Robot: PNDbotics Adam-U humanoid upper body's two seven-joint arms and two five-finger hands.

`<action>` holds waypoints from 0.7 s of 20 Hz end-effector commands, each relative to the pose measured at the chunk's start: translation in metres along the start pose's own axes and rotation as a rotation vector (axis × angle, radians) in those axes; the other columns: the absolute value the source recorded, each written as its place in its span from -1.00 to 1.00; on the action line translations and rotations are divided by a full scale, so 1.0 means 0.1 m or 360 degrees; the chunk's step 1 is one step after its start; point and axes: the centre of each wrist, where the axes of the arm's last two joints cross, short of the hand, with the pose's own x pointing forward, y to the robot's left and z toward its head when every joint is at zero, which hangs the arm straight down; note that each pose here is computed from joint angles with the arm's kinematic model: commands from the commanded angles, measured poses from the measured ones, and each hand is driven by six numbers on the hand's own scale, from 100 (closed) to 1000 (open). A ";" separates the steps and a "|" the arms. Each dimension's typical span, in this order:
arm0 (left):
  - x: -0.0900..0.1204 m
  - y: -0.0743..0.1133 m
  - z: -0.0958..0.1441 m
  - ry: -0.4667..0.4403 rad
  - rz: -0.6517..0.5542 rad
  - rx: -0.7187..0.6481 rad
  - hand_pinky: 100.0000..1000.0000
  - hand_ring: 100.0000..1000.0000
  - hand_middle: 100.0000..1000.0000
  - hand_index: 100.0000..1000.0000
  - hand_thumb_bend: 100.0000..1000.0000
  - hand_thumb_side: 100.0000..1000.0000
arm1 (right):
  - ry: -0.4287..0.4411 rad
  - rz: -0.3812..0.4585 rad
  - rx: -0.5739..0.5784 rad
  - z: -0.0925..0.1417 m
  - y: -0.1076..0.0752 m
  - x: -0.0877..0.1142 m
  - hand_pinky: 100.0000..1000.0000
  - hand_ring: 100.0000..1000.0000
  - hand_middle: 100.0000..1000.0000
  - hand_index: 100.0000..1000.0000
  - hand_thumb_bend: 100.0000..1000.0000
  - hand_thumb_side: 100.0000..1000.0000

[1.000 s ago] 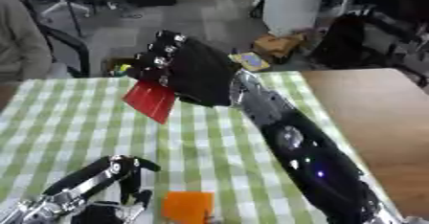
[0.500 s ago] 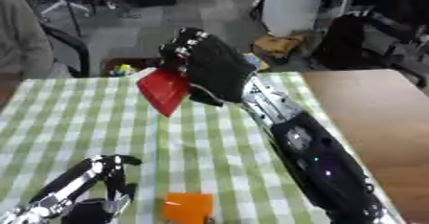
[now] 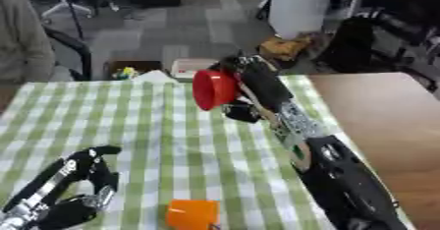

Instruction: Pour the contents of one cup into another cup.

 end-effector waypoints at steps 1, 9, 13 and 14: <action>0.14 0.09 0.02 -0.0093 0.0045 0.0098 0.10 -0.24 -0.12 0.73 -1.00 0.36 | 0.0131 -0.0173 0.0098 0.11 0.05 -0.13 -0.14 -0.70 -0.63 0.47 -0.69 -0.80; 0.20 0.10 0.12 -0.0178 0.0161 0.0234 0.36 0.11 0.32 0.82 -0.78 1.00 | 0.0154 -0.0346 0.0410 0.32 0.07 -0.25 0.82 0.35 0.34 0.85 0.42 0.15; 0.21 0.11 0.18 -0.0211 0.0164 0.0301 0.45 0.32 0.52 0.86 -0.38 1.00 | 0.0166 -0.0345 0.0395 0.35 -0.06 -0.31 0.86 0.43 0.43 0.87 0.50 0.19; 0.21 0.11 0.20 -0.0216 0.0164 0.0313 0.47 0.37 0.56 0.87 -0.21 1.00 | 0.0174 -0.0345 0.0378 0.36 -0.09 -0.32 0.85 0.42 0.42 0.86 0.51 0.20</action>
